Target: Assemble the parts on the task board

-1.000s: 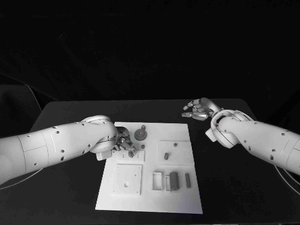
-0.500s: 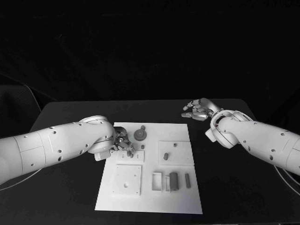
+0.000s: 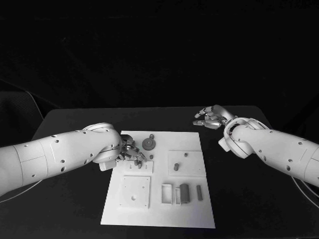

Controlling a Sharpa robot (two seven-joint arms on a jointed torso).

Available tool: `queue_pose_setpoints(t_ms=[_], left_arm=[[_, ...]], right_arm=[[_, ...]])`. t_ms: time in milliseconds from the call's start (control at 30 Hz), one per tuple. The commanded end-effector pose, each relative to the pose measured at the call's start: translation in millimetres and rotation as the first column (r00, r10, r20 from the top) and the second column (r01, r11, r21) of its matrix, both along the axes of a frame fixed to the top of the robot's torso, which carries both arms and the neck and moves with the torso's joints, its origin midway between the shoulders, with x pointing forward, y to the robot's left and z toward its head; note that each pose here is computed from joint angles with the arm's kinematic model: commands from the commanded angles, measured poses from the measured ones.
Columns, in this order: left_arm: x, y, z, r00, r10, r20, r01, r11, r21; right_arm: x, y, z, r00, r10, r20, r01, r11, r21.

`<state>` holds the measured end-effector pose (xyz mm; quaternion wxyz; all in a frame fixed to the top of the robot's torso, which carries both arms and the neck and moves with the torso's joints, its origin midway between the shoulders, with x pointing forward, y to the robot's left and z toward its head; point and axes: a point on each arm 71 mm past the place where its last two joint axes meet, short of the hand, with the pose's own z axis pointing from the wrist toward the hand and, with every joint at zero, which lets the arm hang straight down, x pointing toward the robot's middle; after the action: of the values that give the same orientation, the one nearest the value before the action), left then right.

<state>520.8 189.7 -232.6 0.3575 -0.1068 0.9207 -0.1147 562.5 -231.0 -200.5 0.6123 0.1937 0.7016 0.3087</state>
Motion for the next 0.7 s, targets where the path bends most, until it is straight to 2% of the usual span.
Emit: queue_pose_setpoints(t_ms=[33, 300, 533, 700], left_arm=[[1.5, -2.1, 3.9, 0.999, -0.017, 0.033, 0.015, 0.999, 0.045], [3.4, -2.7, 6.0, 0.999, -0.018, 0.032, 0.016, 0.999, 0.052], [1.4, -6.3, 4.3, 0.998, -0.061, -0.017, 0.062, 0.992, 0.112], [1.6, -11.3, 4.4, 0.997, -0.072, -0.019, 0.074, 0.990, 0.119]], right_arm=[[-0.3, 1.0, -0.9, 1.000, 0.011, -0.009, -0.011, 1.000, 0.000], [-0.2, 0.6, -1.2, 1.000, 0.010, -0.011, -0.010, 1.000, 0.000], [-0.2, 1.0, -1.8, 1.000, 0.011, -0.012, -0.011, 1.000, -0.001], [-0.4, 1.4, -2.9, 1.000, 0.012, -0.015, -0.012, 1.000, 0.000]])
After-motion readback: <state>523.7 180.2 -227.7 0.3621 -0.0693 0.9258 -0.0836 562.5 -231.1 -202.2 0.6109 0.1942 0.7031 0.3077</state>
